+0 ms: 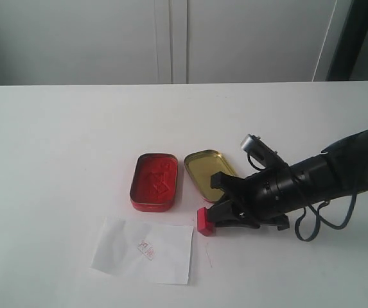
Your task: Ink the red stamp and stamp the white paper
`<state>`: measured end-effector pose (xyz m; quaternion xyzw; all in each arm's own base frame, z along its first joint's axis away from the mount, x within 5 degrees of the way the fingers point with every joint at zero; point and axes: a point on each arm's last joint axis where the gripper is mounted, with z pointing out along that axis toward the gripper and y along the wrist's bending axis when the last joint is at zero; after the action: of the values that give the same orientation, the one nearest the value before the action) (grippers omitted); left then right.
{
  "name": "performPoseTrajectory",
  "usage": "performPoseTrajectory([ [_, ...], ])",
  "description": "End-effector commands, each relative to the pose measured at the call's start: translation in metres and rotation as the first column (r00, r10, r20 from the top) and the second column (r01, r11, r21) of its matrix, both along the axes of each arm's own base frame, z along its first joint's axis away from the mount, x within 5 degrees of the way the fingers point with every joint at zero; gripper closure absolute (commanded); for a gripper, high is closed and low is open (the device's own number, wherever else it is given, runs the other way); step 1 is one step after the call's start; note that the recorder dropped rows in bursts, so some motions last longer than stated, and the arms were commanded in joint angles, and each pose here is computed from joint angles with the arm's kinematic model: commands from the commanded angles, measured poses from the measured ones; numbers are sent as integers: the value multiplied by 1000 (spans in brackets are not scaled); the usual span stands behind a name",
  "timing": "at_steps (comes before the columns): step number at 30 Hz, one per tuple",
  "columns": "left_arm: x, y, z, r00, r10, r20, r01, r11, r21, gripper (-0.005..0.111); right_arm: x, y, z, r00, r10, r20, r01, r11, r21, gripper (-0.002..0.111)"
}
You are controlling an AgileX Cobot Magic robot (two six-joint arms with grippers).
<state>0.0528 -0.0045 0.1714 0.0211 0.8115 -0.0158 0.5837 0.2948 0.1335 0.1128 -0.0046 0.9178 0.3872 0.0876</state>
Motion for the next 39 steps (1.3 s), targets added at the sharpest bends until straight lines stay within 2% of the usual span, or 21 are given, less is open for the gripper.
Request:
performPoseTrajectory([
  [1, 0, 0, -2, 1000, 2, 2, -2, 1000, -4, 107, 2, -6, -4, 1000, -21, 22, 22, 999, -44, 76],
  [7, 0, 0, -2, 1000, 2, 2, -2, 1000, -4, 107, 4, -7, -5, 999, -37, 28, 39, 997, -63, 64],
  [24, 0, 0, -2, 1000, 2, 2, -2, 1000, -4, 107, 12, -26, -9, 992, -110, 57, 118, 981, -151, 64],
  [33, 0, 0, -2, 1000, 2, 2, -2, 1000, -4, 107, 16, -40, -1, 985, -152, 75, 162, 975, -150, 64],
  [35, 0, 0, -2, 1000, 2, 2, -2, 1000, -4, 107, 16, -42, 3, 986, -138, 92, 151, 976, -158, 66],
  [39, 0, 0, -2, 1000, 2, 2, -2, 1000, -4, 107, 14, -43, 7, 989, -102, 109, 120, 978, -171, 83],
])
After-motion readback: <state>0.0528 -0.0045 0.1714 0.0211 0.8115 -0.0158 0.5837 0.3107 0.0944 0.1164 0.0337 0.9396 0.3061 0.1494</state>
